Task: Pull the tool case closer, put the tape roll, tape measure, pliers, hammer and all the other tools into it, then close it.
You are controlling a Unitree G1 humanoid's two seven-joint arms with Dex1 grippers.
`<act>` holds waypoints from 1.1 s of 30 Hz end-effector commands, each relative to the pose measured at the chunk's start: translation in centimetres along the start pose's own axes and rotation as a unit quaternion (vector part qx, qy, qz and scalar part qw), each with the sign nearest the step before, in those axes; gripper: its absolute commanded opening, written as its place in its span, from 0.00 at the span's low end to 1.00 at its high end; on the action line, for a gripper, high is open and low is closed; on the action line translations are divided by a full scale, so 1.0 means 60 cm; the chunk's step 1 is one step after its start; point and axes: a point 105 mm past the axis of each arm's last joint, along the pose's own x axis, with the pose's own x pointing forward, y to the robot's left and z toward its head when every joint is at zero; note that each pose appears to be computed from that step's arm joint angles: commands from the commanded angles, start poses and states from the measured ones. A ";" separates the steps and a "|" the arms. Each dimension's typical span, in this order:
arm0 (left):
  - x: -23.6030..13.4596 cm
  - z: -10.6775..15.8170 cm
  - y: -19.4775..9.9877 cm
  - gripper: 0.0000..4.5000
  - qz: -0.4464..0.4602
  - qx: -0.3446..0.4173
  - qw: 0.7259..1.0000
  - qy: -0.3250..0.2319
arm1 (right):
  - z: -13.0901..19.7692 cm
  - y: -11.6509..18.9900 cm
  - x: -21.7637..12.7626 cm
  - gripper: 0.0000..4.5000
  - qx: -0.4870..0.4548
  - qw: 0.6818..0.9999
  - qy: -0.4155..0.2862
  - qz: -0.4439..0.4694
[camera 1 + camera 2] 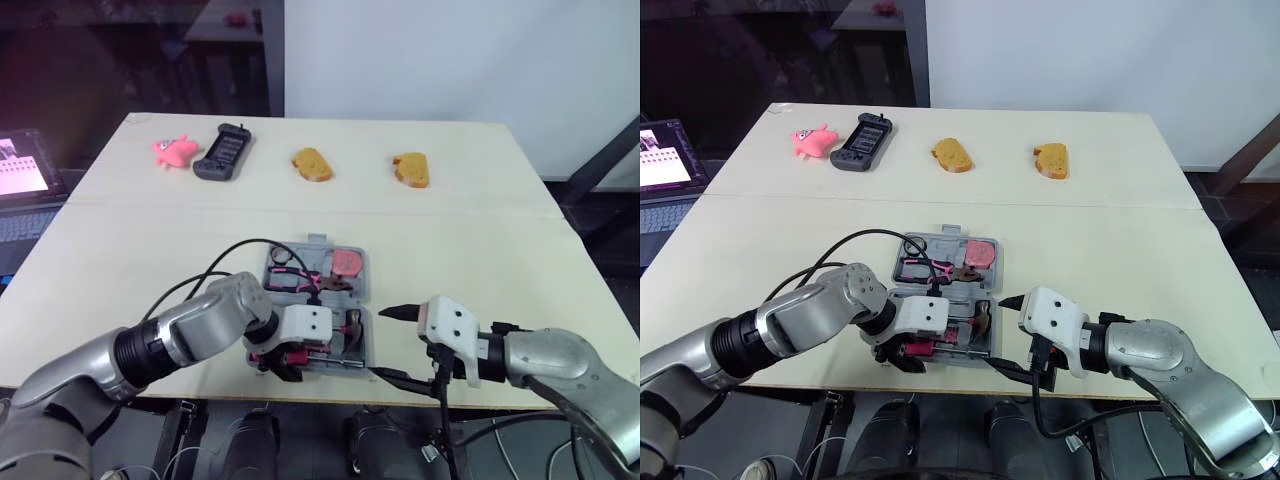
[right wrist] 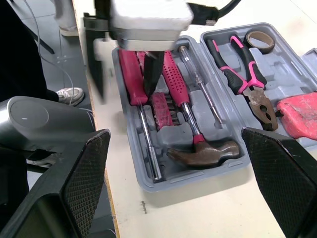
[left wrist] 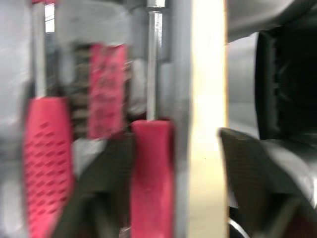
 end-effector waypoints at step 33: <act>-0.020 -0.030 0.013 0.01 0.044 -0.024 0.995 -0.091 | 0.015 0.001 0.000 1.00 -0.015 1.000 -0.014 -0.010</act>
